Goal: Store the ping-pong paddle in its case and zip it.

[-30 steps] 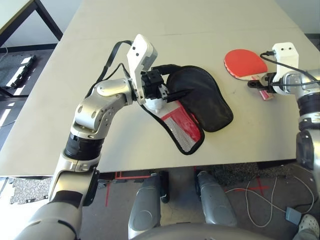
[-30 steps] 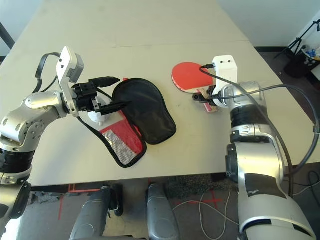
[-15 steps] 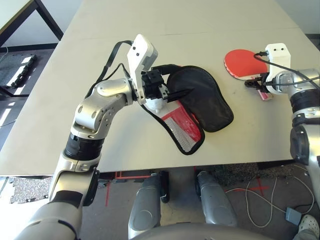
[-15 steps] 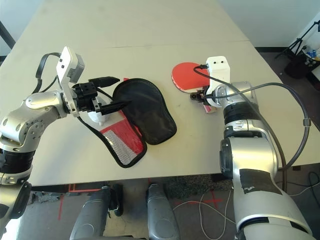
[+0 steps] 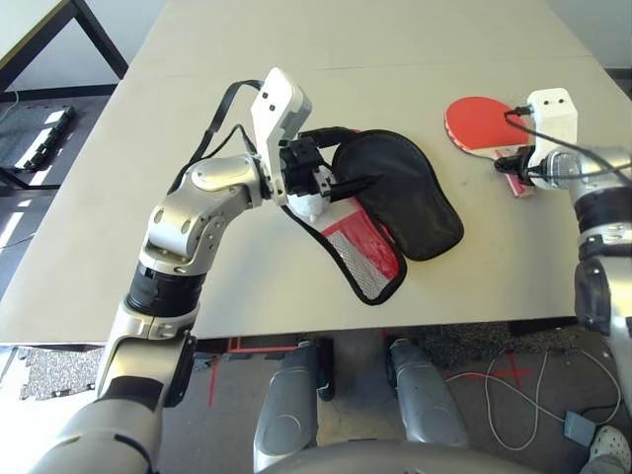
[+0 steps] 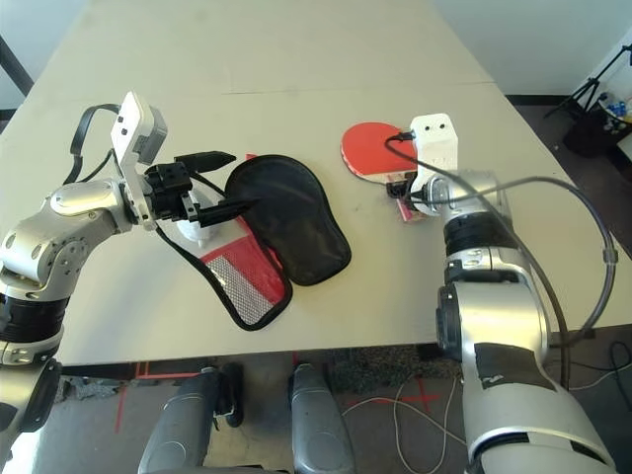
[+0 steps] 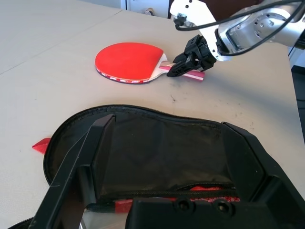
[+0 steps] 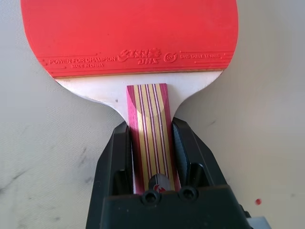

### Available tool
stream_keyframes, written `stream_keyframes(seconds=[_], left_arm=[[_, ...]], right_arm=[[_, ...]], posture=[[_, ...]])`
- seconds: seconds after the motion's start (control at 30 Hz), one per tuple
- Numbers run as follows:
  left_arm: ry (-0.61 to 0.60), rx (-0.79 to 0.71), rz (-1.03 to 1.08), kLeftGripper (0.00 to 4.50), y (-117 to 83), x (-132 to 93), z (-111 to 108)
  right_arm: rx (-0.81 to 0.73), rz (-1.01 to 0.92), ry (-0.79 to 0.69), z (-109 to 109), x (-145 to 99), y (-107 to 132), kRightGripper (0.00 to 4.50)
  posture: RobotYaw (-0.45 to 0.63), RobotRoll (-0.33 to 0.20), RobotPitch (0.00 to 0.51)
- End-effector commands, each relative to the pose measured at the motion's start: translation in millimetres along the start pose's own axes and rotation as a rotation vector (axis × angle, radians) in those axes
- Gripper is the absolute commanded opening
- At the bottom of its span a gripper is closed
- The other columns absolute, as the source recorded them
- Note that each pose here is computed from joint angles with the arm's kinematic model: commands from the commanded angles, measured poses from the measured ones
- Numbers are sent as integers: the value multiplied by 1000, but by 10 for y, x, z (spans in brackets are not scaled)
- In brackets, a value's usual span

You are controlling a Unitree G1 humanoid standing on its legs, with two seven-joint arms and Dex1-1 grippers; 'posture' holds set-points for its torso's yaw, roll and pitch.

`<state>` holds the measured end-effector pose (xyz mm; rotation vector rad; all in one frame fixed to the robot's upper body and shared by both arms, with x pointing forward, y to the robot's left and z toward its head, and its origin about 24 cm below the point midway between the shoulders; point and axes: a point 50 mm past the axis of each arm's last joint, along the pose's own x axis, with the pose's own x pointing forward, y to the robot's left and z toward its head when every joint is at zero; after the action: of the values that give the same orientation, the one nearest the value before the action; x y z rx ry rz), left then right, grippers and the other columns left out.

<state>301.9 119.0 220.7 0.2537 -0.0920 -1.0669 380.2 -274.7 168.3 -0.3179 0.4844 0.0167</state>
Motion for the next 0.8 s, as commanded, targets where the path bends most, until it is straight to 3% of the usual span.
stream_keyframes(seconds=[0.03, 0.17, 0.47, 0.53, 0.8], left_arm=[[13, -3, -8, 4500, -24, 2, -52], [17, -3, -5, 4500, -20, 0, -59], [21, -4, -6, 4500, -19, -1, -64], [22, -5, -7, 4500, -20, 3, -64], [24, -7, -16, 4500, -21, 21, -67]], right_arm=[[-43, -25, -90, 111, -94, -31, 1223], [-66, 10, -162, 233, -225, 100, 1222], [-45, 108, -238, 364, -553, 602, 1219], [-22, 150, -247, 388, -627, 801, 1219], [-11, 248, -226, 269, -799, 1423, 1217]], posture=[[-62, 0, 213], [-64, 0, 218], [-70, 0, 225], [-75, 0, 229], [-83, 0, 238]])
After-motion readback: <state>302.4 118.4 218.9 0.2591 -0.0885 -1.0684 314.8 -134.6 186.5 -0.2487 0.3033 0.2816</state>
